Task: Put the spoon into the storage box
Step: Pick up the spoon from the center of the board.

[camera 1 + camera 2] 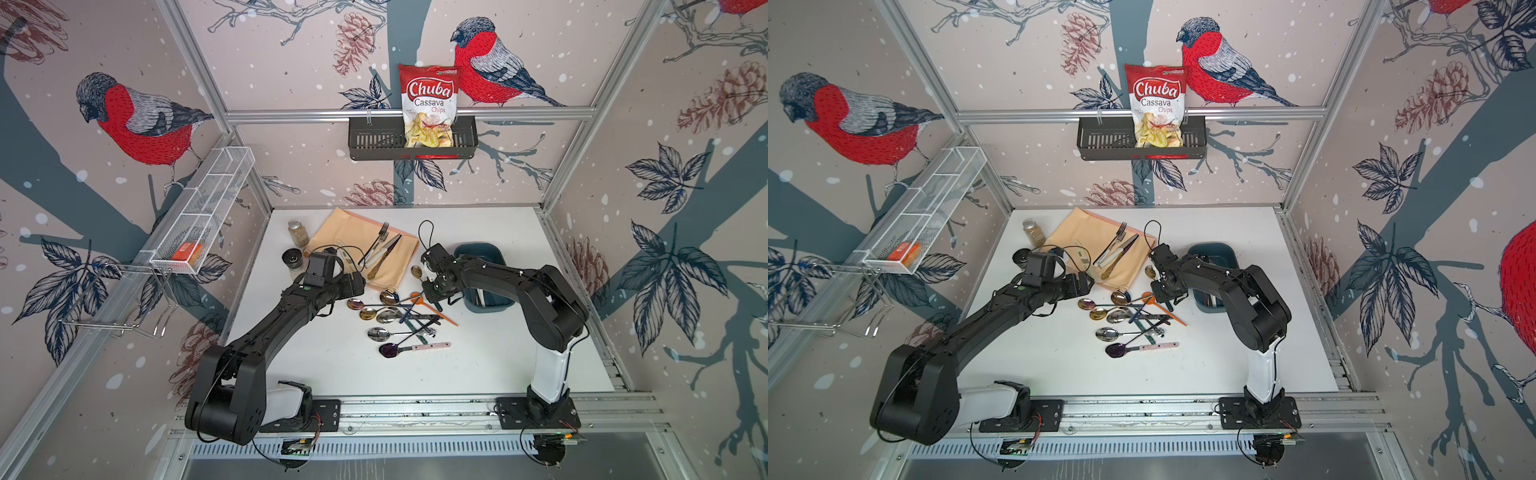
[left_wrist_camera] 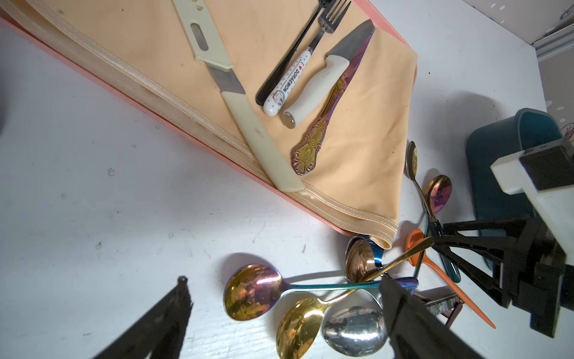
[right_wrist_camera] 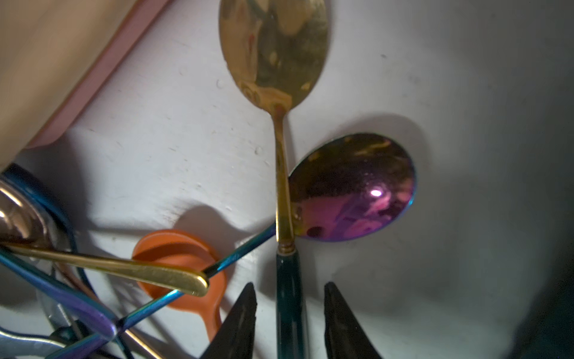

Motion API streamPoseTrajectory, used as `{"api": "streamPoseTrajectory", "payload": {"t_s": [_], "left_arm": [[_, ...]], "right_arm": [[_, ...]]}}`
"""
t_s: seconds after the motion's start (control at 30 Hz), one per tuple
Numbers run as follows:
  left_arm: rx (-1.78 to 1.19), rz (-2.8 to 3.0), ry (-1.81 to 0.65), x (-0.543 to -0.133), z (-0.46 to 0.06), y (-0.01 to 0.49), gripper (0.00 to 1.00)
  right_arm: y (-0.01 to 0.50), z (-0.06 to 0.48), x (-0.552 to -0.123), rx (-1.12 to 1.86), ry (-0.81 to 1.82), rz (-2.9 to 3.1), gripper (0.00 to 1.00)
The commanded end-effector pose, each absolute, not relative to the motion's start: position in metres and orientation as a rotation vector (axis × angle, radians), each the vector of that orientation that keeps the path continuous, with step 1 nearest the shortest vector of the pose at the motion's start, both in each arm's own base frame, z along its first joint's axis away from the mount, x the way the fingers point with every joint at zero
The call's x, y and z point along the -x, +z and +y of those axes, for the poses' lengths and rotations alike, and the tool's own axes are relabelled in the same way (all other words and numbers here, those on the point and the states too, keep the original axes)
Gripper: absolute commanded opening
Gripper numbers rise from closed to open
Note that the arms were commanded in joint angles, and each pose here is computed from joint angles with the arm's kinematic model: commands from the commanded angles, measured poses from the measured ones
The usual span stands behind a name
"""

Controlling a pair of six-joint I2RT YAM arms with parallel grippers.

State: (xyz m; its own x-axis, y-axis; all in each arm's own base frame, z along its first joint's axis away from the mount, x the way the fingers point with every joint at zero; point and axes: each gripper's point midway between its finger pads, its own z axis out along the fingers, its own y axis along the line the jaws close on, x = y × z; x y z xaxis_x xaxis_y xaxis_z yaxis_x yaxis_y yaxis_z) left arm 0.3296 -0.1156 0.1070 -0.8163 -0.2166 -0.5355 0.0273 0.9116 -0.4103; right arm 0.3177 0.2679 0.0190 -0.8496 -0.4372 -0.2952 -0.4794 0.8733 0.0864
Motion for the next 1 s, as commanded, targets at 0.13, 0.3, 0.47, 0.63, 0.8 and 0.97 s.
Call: {"api": "streamPoseTrajectory", "payload": {"t_s": [0.13, 0.3, 0.47, 0.63, 0.8, 0.97], "left_arm": [[0.148, 2.442, -0.556, -0.334, -0.115, 0.112, 0.96], [0.149, 2.437, -0.559, -0.335, -0.116, 0.114, 0.96], [0.148, 2.431, -0.558, -0.335, -0.115, 0.115, 0.96], [0.133, 2.434, -0.542, -0.335, -0.114, 0.115, 0.96], [0.1, 2.436, -0.517, -0.336, -0.113, 0.117, 0.96], [0.068, 2.429, -0.51, -0.336, -0.114, 0.121, 0.96]], "right_arm": [[0.009, 0.261, -0.316, 0.735, 0.156, 2.789, 0.32], [0.002, 0.258, -0.312, 0.76, 0.14, 2.815, 0.24], [0.0, 0.255, -0.31, 0.773, 0.108, 2.824, 0.18], [0.003, 0.254, -0.312, 0.783, 0.077, 2.816, 0.13], [0.018, 0.26, -0.321, 0.772, 0.062, 2.767, 0.1], [0.042, 0.265, -0.333, 0.741, 0.072, 2.709, 0.08]]}}
